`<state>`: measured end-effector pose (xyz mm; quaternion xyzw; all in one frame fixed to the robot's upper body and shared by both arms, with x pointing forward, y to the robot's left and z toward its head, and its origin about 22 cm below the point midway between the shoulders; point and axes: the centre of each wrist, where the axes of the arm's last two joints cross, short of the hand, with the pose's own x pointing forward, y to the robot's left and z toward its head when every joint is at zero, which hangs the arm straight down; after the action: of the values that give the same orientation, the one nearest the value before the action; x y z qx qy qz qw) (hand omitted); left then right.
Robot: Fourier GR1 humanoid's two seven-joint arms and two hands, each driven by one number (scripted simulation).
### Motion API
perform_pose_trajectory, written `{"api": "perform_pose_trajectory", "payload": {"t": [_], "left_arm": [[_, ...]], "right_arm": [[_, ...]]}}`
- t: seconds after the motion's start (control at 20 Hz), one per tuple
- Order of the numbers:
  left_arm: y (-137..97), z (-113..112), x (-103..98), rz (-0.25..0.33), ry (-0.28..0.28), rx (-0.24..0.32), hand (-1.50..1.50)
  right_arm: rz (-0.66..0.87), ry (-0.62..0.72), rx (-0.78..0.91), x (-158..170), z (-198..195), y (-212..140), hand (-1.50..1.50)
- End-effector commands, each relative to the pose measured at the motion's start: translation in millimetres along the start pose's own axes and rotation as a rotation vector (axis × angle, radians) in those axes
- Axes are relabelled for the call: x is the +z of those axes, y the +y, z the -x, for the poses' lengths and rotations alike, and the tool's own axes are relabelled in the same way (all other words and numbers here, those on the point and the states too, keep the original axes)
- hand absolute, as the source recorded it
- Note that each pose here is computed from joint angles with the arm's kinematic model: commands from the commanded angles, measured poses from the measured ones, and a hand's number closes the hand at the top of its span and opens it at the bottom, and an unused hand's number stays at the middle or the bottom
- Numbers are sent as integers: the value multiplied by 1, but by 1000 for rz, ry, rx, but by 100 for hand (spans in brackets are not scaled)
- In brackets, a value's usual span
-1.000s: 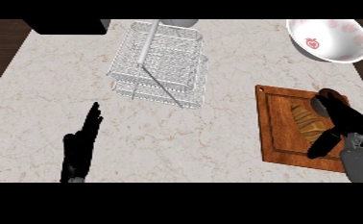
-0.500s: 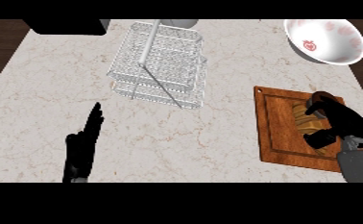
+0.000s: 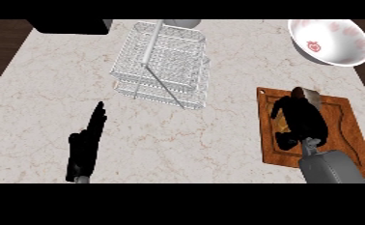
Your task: Pick the croissant from the cutting board and place it in the tiered basket
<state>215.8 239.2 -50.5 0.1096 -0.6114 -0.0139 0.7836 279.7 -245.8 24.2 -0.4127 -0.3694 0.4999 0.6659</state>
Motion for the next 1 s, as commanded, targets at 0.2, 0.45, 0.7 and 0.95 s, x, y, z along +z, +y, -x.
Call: {"api": "perform_pose_trajectory", "payload": {"t": [0.2,0.45,0.7,0.95], "left_arm": [[9,3,3,-29,26,-18,0],[11,12,10,-31,36,8,0],[-1,7,5,-31,37,3,0],[4,10,11,-16,9,-18,0]], "right_arm": [[46,-198,-112,66,-107,8,150],[174,-223,-364,92,-107,-43,150],[349,-298,-567,145,-99,-90,150],[531,-352,-473,190,-92,-141,150]]}}
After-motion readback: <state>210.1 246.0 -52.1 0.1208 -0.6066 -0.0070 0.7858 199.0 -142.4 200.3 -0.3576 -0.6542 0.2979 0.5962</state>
